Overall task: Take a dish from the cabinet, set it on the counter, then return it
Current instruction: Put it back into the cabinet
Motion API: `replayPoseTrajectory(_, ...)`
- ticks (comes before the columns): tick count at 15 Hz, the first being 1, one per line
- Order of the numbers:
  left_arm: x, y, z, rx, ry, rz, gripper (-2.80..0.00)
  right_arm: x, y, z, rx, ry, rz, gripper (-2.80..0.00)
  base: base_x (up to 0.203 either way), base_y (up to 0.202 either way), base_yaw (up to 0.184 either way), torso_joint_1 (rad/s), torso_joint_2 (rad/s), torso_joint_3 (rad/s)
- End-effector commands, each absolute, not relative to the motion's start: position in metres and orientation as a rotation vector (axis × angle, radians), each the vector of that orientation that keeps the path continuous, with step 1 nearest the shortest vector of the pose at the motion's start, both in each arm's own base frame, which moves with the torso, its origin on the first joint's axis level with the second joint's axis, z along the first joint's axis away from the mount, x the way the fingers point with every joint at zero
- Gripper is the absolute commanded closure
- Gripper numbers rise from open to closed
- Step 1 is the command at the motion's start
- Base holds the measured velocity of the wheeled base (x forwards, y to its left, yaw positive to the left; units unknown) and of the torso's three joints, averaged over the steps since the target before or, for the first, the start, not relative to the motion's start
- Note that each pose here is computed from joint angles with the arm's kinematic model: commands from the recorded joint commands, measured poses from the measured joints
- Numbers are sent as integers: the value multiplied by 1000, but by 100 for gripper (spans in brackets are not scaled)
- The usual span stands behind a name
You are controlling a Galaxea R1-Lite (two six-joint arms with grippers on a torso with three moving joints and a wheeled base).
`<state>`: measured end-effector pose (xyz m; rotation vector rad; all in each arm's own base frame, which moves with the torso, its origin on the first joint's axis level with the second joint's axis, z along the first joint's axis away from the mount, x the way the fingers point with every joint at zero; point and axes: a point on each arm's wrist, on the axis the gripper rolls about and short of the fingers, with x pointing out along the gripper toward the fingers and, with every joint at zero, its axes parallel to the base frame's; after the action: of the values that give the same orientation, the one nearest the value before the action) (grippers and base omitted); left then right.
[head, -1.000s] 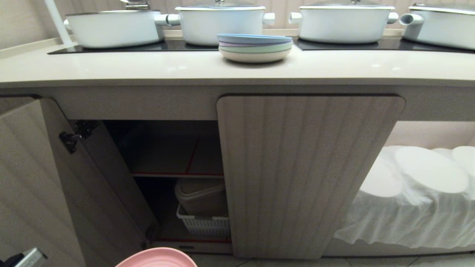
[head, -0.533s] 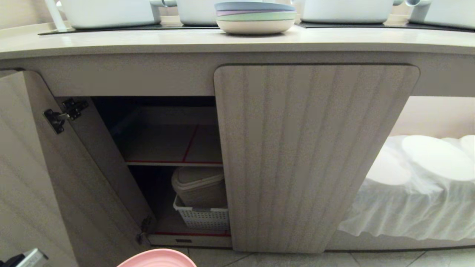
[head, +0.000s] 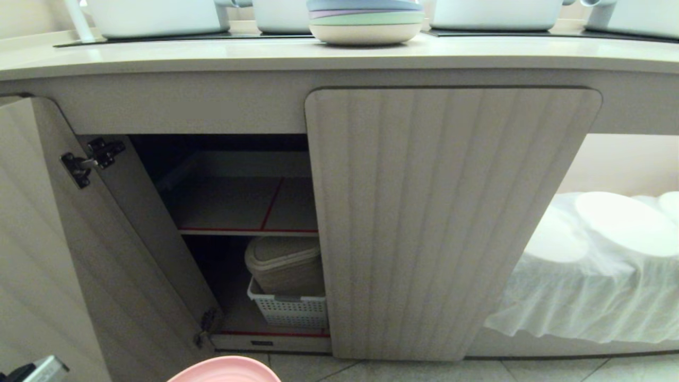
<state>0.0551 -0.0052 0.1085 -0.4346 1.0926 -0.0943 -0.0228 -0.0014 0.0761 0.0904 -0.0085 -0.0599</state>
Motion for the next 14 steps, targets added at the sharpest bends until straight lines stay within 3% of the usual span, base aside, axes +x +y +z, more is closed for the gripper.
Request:
replayPoseTrajectory(1,55,-5,108,-438,1098,-93,0,-23,-1,76,91,-9,-60,0,0,0,0,0,0,0)
replayPoseTrajectory(14,56,-5,109,-444,1096,-88,0,-23,-1,76,91,-9,-61,0,0,0,0,0,0,0)
